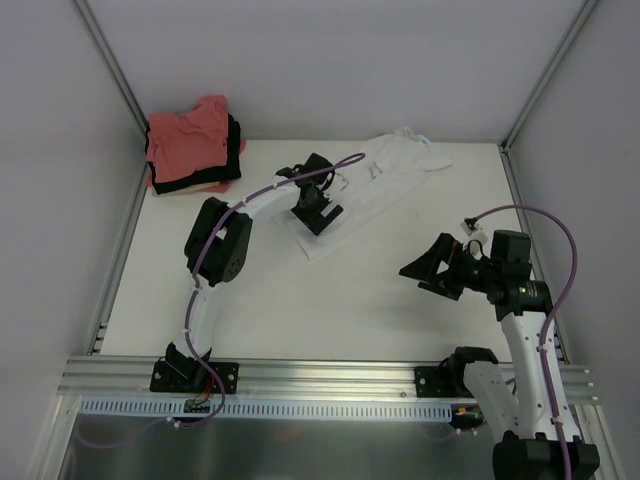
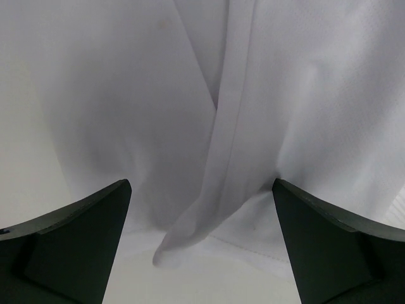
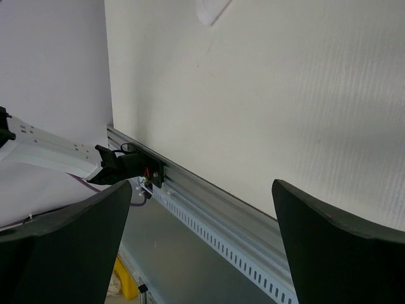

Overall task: Fold and stack the t-shirts
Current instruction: Rotate the tshirt 90 degrees

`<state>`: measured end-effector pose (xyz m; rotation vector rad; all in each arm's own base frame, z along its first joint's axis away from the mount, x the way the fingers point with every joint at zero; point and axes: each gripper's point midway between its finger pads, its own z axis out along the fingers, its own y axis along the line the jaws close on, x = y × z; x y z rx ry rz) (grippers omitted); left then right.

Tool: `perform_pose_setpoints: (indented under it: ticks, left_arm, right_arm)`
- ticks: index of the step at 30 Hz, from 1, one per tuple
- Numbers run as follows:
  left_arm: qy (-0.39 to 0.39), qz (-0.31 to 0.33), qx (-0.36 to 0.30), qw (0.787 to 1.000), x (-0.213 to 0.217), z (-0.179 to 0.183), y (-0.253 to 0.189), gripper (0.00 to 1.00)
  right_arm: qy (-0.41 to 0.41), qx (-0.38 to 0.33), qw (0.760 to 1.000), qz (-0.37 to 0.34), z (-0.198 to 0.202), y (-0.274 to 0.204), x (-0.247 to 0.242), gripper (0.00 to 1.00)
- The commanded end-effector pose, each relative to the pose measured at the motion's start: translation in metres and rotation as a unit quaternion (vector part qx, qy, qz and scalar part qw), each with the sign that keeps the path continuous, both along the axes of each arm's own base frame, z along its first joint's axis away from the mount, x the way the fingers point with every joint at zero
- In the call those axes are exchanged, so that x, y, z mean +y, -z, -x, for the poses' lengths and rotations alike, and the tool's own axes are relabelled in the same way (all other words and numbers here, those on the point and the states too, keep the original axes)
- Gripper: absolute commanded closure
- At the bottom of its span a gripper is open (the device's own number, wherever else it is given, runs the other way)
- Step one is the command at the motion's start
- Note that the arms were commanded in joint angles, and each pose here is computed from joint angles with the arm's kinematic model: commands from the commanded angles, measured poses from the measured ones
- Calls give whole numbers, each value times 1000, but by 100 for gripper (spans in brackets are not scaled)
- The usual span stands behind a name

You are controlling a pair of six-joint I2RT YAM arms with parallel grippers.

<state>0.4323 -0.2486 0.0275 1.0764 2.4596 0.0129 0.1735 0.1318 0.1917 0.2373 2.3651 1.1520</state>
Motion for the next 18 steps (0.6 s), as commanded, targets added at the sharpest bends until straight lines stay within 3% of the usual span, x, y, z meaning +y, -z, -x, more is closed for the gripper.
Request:
perform_pose_setpoints:
  ticks: [1, 10, 12, 13, 18]
  left_arm:
    - [5, 21, 131, 991, -1, 53, 24, 1]
    - [-45, 94, 273, 956, -10, 121, 31, 1]
    - [-58, 115, 293, 947, -12, 137, 32, 1]
    - [-59, 155, 291, 942, -25, 139, 21, 1]
    - [-89, 173, 325, 925, -23, 194, 33, 1]
  right_arm:
    - [-2, -19, 1000, -4, 4, -17, 1, 1]
    - [10, -30, 999, 0, 13, -21, -1, 1]
    - [11, -32, 999, 1, 15, -22, -1, 1]
    - [11, -31, 999, 1, 16, -21, -1, 1]
    - [14, -34, 999, -1, 20, -21, -1, 1]
